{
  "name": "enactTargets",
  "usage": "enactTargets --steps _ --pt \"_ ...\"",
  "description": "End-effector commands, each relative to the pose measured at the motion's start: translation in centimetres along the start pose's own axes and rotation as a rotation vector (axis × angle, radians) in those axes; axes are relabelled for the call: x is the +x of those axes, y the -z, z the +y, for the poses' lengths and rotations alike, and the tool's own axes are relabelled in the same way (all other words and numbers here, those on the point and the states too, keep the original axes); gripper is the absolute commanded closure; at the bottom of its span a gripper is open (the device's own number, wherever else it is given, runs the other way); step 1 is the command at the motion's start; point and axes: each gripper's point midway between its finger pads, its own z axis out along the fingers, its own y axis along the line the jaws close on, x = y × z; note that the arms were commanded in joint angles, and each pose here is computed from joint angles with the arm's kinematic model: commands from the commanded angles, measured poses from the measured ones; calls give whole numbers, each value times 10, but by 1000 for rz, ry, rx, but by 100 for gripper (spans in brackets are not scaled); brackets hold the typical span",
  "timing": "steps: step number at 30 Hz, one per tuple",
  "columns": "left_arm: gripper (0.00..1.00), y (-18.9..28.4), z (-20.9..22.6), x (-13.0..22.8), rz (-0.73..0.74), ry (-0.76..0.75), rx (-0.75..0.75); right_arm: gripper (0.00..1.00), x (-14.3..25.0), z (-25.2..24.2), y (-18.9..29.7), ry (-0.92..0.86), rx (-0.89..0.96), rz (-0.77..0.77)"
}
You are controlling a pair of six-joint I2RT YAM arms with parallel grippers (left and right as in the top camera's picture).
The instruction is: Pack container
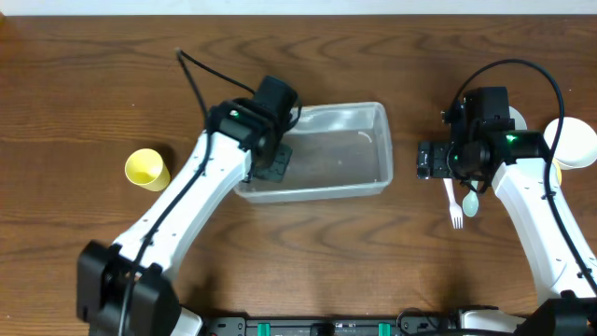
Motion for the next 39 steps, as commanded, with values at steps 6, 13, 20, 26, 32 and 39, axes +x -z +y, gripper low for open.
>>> enactTargets --steps 6,13,20,26,32,39 --pt "94 -55 -7 17 160 -3 11 6 -4 -2 2 -12 -1 -9" --pt "93 -73 -7 22 215 -6 4 6 -4 -2 2 -12 -1 -9" --pt "68 -68 -7 17 208 -25 5 6 -3 -2 2 -12 -1 -6" --pt "67 -6 13 -9 112 -29 -94 7 -3 -2 2 -12 -1 -4" --pt "67 78 46 -28 -116 60 -124 20 -6 -1 2 -10 -4 -15" --pt "67 119 125 -3 -210 323 -149 23 -7 7 2 10 -19 -24"
